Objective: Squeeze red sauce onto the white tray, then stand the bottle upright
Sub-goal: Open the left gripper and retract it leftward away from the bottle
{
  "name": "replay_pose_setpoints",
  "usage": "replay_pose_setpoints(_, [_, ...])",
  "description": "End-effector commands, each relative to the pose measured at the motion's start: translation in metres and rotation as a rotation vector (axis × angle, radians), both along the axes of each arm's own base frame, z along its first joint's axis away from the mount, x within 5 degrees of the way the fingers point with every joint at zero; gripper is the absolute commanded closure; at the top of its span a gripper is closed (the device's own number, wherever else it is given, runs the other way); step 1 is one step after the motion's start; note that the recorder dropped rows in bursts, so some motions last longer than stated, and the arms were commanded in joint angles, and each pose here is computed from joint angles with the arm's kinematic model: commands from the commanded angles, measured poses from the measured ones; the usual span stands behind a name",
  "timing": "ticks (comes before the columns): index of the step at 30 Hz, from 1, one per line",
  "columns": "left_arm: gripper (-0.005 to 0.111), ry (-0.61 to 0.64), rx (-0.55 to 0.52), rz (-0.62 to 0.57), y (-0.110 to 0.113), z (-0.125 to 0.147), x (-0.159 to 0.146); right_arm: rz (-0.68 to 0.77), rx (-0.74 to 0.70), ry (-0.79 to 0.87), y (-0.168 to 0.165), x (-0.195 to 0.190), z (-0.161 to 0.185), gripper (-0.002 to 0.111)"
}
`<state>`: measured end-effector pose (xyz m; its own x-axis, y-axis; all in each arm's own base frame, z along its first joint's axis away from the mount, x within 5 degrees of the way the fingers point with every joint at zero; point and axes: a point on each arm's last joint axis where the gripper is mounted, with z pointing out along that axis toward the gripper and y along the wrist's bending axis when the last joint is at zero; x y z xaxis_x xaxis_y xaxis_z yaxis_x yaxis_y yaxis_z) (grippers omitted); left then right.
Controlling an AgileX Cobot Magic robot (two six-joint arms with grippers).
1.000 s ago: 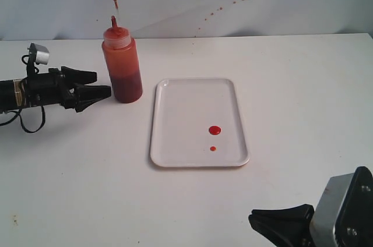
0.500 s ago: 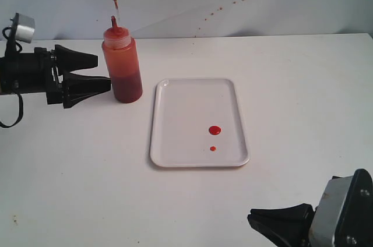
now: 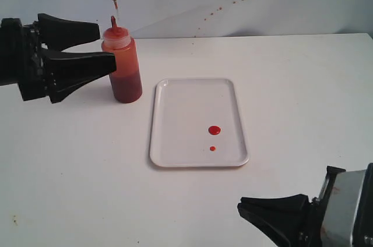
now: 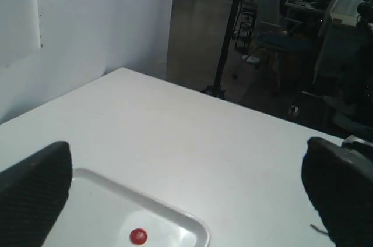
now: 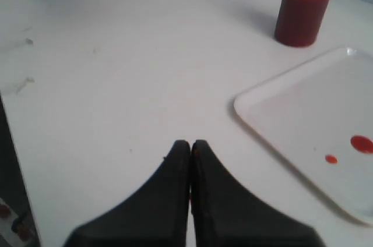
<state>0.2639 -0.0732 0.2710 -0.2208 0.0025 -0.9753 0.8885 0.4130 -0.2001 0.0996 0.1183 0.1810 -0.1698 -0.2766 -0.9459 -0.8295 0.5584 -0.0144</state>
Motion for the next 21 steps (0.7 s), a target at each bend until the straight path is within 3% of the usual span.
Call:
replay_pose_setpoints(1, [0.005, 0.038, -0.038, -0.018, -0.004, 0.025, -0.022, -0.028, 0.203, -0.058, 0.003, 0.003, 0.018, 0.108])
replay_pose_setpoints(7, [0.005, -0.071, -0.057, -0.019, -0.005, 0.065, -0.057, -0.153, 0.403, -0.070, -0.003, 0.011, 0.033, 0.108])
replay_pose_setpoints(18, [0.006, -0.244, -0.006, -0.014, -0.006, 0.104, -0.116, -0.176, 0.418, -0.063, -0.004, 0.013, 0.033, 0.108])
replay_pose_setpoints(21, [0.019, -0.233, -0.016, -0.013, -0.007, 0.107, -0.124, -0.177, 0.418, -0.063, -0.004, 0.013, 0.033, 0.108])
